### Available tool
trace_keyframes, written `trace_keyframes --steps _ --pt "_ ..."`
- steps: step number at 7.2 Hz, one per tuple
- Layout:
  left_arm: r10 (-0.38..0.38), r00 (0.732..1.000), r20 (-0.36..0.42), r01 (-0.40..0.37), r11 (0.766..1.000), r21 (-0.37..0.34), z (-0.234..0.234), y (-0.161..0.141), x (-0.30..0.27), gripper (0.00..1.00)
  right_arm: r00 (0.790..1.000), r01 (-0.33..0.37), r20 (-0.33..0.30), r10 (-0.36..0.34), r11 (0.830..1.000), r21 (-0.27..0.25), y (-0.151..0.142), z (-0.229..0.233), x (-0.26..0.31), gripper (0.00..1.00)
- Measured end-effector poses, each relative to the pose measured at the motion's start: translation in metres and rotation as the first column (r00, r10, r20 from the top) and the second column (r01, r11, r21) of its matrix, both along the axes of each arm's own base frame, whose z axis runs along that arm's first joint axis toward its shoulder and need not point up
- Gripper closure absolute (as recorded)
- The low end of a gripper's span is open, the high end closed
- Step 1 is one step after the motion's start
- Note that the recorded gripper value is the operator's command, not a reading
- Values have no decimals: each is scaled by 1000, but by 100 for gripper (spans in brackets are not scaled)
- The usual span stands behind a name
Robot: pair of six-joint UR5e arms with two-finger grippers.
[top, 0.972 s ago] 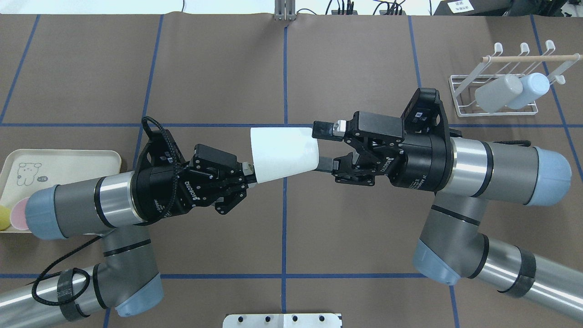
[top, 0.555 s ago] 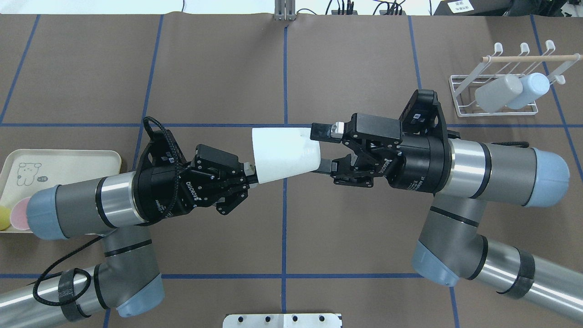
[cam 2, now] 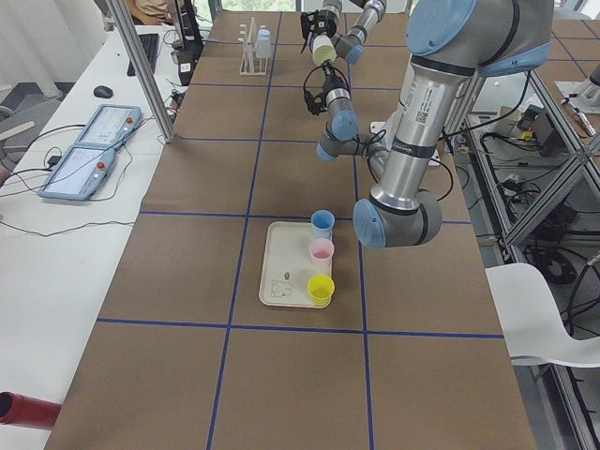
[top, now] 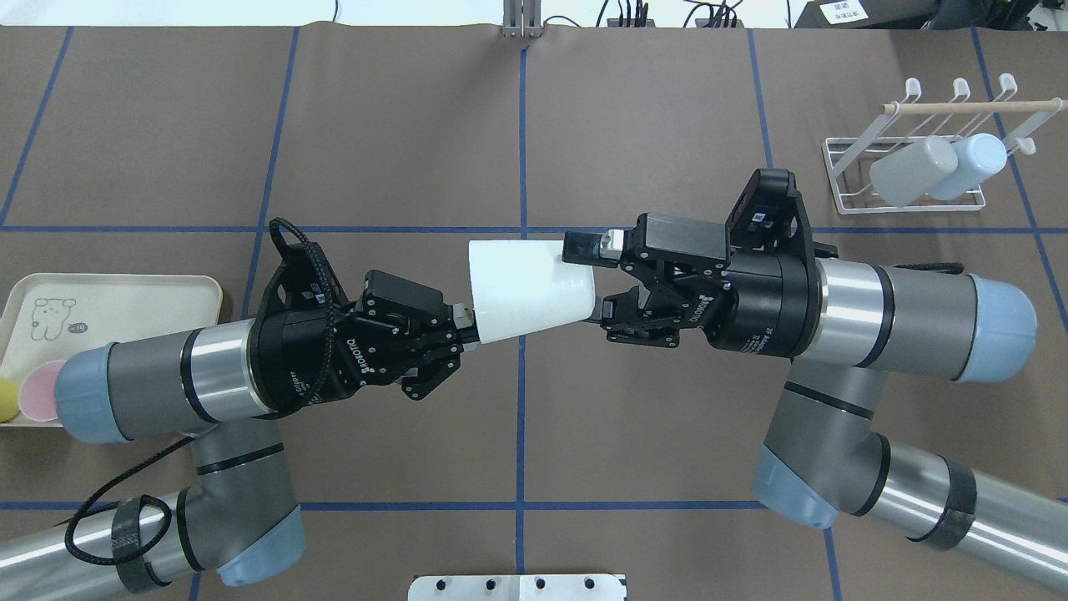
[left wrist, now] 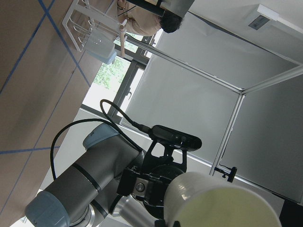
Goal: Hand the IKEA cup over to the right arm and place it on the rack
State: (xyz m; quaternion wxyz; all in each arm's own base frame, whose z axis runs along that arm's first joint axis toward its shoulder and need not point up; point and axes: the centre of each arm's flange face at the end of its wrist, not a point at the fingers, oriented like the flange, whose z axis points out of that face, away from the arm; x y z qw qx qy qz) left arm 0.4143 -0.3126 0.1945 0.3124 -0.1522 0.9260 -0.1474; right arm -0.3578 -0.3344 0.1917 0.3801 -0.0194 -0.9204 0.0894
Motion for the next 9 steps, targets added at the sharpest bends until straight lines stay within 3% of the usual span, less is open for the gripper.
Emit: trace_keyframes --steps 1,2,4,7,9 --pt "0 1000 -1 0 1000 0 0 0 0 81 1000 1 0 -1 1000 1 0 0 0 51" --pt "0 1000 -1 0 1000 1 0 0 0 53 1000 1 0 -1 1000 2 1 0 0 62" --pt "-2 1000 -2 2 1000 1 -1 0 0 2 1000 -9 -5 9 1000 12 1 1 0 67" --pt "-30 999 15 30 999 15 7 -13 -18 3 999 -34 -14 34 999 16 -4 6 6 66" --pt "-81 988 130 75 996 48 39 -50 -57 5 989 -123 -85 125 992 29 -30 28 27 66"
